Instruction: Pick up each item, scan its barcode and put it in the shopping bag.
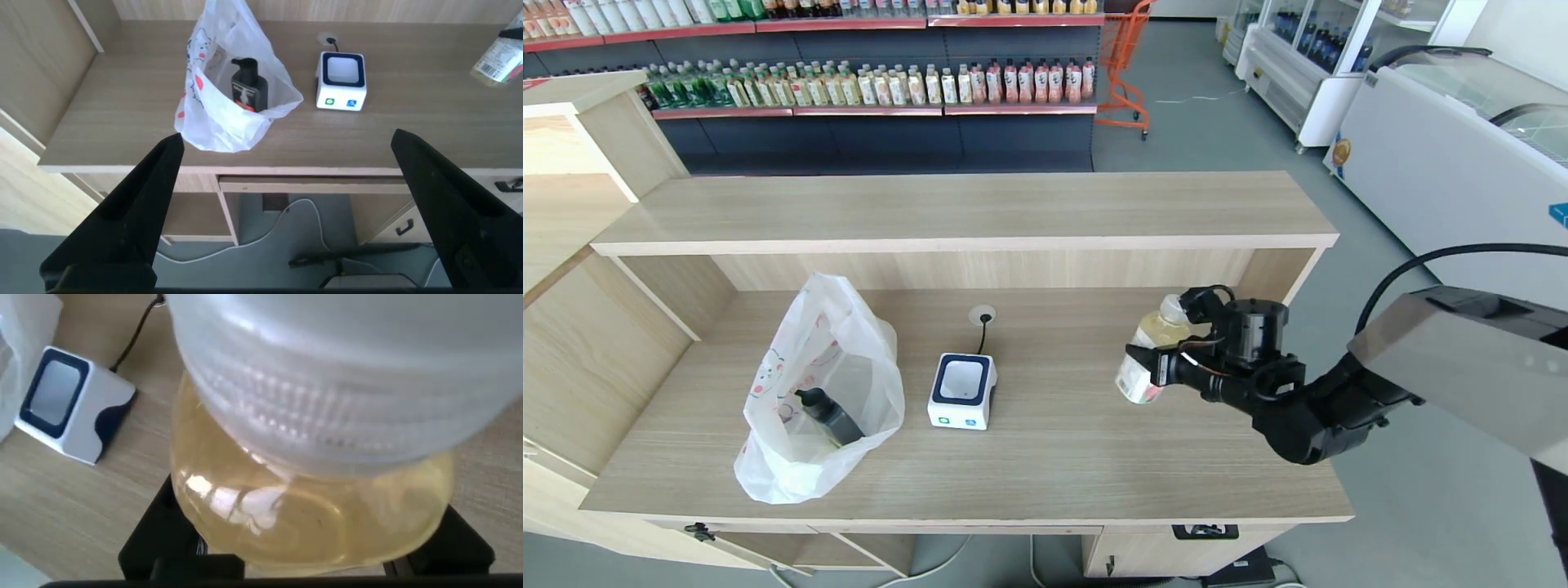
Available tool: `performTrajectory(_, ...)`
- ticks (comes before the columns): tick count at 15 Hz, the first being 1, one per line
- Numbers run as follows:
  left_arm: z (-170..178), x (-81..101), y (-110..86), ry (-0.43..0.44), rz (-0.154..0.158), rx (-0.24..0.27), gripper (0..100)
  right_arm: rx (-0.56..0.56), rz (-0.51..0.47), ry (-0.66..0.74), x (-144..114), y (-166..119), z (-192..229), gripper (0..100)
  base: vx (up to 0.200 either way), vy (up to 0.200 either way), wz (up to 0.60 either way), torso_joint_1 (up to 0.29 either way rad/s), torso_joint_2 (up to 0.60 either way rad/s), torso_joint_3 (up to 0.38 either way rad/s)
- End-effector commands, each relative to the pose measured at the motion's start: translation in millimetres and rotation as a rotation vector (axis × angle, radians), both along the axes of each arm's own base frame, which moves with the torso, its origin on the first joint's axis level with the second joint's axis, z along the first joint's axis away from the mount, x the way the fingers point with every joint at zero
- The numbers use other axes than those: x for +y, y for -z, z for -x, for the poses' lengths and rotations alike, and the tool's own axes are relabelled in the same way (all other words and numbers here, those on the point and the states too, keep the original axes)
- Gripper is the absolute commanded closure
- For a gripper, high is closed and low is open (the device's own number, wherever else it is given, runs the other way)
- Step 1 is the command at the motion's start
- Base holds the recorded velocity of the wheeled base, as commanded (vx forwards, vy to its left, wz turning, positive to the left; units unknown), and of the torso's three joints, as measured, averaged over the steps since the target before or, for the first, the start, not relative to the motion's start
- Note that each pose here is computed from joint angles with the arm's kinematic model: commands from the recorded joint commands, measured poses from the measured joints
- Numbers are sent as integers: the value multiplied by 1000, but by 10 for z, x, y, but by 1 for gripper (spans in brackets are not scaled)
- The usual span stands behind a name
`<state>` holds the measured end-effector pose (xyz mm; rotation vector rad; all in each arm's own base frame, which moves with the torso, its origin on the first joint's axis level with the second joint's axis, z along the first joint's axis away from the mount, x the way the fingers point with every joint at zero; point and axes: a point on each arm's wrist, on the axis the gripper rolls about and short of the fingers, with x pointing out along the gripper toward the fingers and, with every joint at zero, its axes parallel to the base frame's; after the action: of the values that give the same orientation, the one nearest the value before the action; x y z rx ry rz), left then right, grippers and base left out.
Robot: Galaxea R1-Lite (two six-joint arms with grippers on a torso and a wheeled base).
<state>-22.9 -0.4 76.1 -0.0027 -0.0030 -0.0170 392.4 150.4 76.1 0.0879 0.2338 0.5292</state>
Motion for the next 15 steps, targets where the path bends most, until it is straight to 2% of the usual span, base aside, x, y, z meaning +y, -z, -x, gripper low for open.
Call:
performTrajectory(1, 0, 0, 0, 0, 0, 0, 0, -12, -149, -234, -216, -749, 523, 100, 0, 0, 0, 0, 0, 0)
performTrajectory(3, 0, 0, 0, 0, 0, 0, 0, 24, -213, -332, -280, -920, 785, 100, 0, 0, 0, 0, 0, 0)
performTrajectory(4, 0, 0, 0, 0, 0, 0, 0, 50, -222, -429, -249, -955, 1030, 100, 0, 0, 0, 0, 0, 0)
performTrajectory(6, 0, 0, 0, 0, 0, 0, 0, 78, -222, -524, -175, -949, 1287, 100, 0, 0, 0, 0, 0, 0)
performTrajectory(9, 0, 0, 0, 0, 0, 0, 0, 85, -222, -587, -45, -960, 1413, 100, 0, 0, 0, 0, 0, 0)
performTrajectory(15, 0, 0, 0, 0, 0, 0, 0, 65, -187, -659, 4, -935, 1520, 100, 0, 0, 0, 0, 0, 0)
